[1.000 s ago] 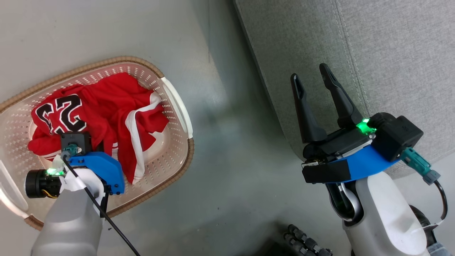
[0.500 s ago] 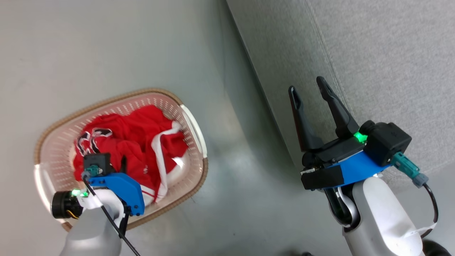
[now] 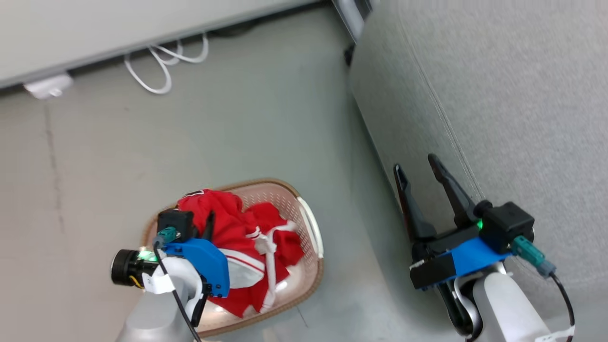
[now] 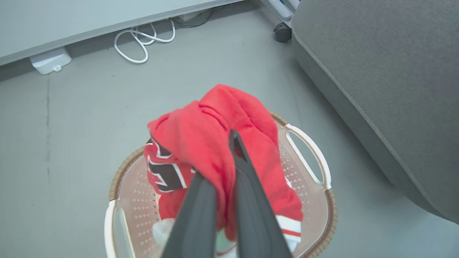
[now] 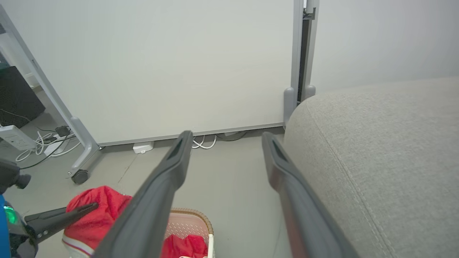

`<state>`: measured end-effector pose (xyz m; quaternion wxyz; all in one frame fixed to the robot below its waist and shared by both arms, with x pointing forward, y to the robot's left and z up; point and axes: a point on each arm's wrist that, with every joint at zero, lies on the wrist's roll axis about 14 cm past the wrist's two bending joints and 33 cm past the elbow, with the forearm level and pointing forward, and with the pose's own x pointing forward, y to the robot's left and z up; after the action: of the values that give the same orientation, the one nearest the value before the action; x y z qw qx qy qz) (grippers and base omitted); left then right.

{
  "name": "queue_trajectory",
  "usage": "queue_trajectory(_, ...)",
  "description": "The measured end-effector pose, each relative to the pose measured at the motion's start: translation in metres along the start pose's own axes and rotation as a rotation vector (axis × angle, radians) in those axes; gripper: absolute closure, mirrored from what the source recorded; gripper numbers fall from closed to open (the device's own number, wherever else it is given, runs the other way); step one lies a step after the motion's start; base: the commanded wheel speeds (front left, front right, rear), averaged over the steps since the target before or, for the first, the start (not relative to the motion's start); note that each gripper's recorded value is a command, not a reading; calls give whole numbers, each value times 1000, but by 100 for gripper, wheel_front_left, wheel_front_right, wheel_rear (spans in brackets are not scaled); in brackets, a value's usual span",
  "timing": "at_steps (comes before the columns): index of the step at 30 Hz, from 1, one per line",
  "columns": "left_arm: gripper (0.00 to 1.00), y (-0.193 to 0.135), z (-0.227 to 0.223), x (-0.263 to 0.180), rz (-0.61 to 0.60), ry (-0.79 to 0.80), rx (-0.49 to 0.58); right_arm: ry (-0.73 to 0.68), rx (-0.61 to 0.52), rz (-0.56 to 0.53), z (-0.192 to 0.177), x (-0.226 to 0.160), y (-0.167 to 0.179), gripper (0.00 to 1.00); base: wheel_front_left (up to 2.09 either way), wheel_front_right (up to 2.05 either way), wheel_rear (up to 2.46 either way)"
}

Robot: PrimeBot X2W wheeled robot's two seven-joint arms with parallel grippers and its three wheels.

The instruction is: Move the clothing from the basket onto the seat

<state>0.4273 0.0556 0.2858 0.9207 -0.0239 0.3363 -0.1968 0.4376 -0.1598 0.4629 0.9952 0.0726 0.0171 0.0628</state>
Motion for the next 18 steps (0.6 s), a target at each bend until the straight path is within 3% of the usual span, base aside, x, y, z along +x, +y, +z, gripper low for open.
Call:
queue_trajectory(6,100,-8,48,-33,-17,-163,46,-21,13,53,10,-11,24,0,0,0,0)
queue_trajectory(18,100,-61,138,-103,-140,-448,110,-67,19,170,33,-33,70,0,0,0,0)
